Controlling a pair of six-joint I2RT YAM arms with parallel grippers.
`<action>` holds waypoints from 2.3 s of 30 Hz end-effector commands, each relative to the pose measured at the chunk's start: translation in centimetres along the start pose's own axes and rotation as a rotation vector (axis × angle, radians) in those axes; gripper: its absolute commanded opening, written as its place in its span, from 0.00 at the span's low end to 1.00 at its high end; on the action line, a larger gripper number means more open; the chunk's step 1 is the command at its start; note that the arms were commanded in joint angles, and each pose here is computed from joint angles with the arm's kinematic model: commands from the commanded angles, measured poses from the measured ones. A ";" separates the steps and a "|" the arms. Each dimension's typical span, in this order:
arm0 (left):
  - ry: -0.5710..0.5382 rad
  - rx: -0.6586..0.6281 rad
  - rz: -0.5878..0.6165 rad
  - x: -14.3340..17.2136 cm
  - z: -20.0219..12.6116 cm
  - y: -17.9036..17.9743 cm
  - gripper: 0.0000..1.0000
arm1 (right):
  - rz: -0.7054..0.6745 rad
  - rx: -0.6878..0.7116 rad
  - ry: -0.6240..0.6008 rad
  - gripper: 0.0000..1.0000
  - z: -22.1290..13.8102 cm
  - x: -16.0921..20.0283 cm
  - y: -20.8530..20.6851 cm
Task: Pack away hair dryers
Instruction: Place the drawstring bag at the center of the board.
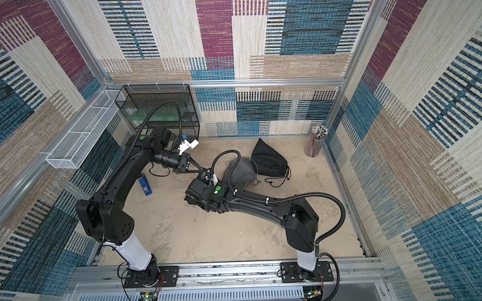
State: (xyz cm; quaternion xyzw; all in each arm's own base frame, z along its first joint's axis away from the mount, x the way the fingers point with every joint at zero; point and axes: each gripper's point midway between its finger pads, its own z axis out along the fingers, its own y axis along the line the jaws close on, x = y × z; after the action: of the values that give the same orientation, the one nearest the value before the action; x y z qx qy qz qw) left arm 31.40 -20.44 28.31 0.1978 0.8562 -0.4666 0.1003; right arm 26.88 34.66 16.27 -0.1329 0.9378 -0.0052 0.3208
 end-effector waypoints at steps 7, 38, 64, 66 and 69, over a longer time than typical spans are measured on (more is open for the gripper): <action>0.006 -0.001 0.019 -0.5 0.2 0.9 0.00 | -0.016 -0.213 -0.066 0.00 -3.0 -3.3 1.2; 0.058 -0.003 0.143 -4.5 3.2 1.8 0.33 | 0.228 -0.415 -0.135 0.00 -2.9 -4.3 -4.0; 0.332 -0.363 0.393 7.1 3.5 4.9 0.27 | 0.240 -0.365 -0.135 0.00 -0.9 -3.0 -4.7; 0.352 -0.370 0.386 7.8 3.9 5.2 0.28 | 0.243 -0.367 -0.135 0.00 -0.8 -3.0 -4.6; 0.370 -0.412 0.378 8.3 4.4 6.5 0.37 | 0.240 -0.369 -0.134 0.00 -0.7 -2.9 -4.4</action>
State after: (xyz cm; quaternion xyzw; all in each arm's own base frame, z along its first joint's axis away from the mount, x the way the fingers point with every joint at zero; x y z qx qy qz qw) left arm 25.81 -19.44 18.83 0.4035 0.8809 -0.2419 0.0518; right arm 29.14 30.53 18.22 -0.0857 0.9173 0.2022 0.3323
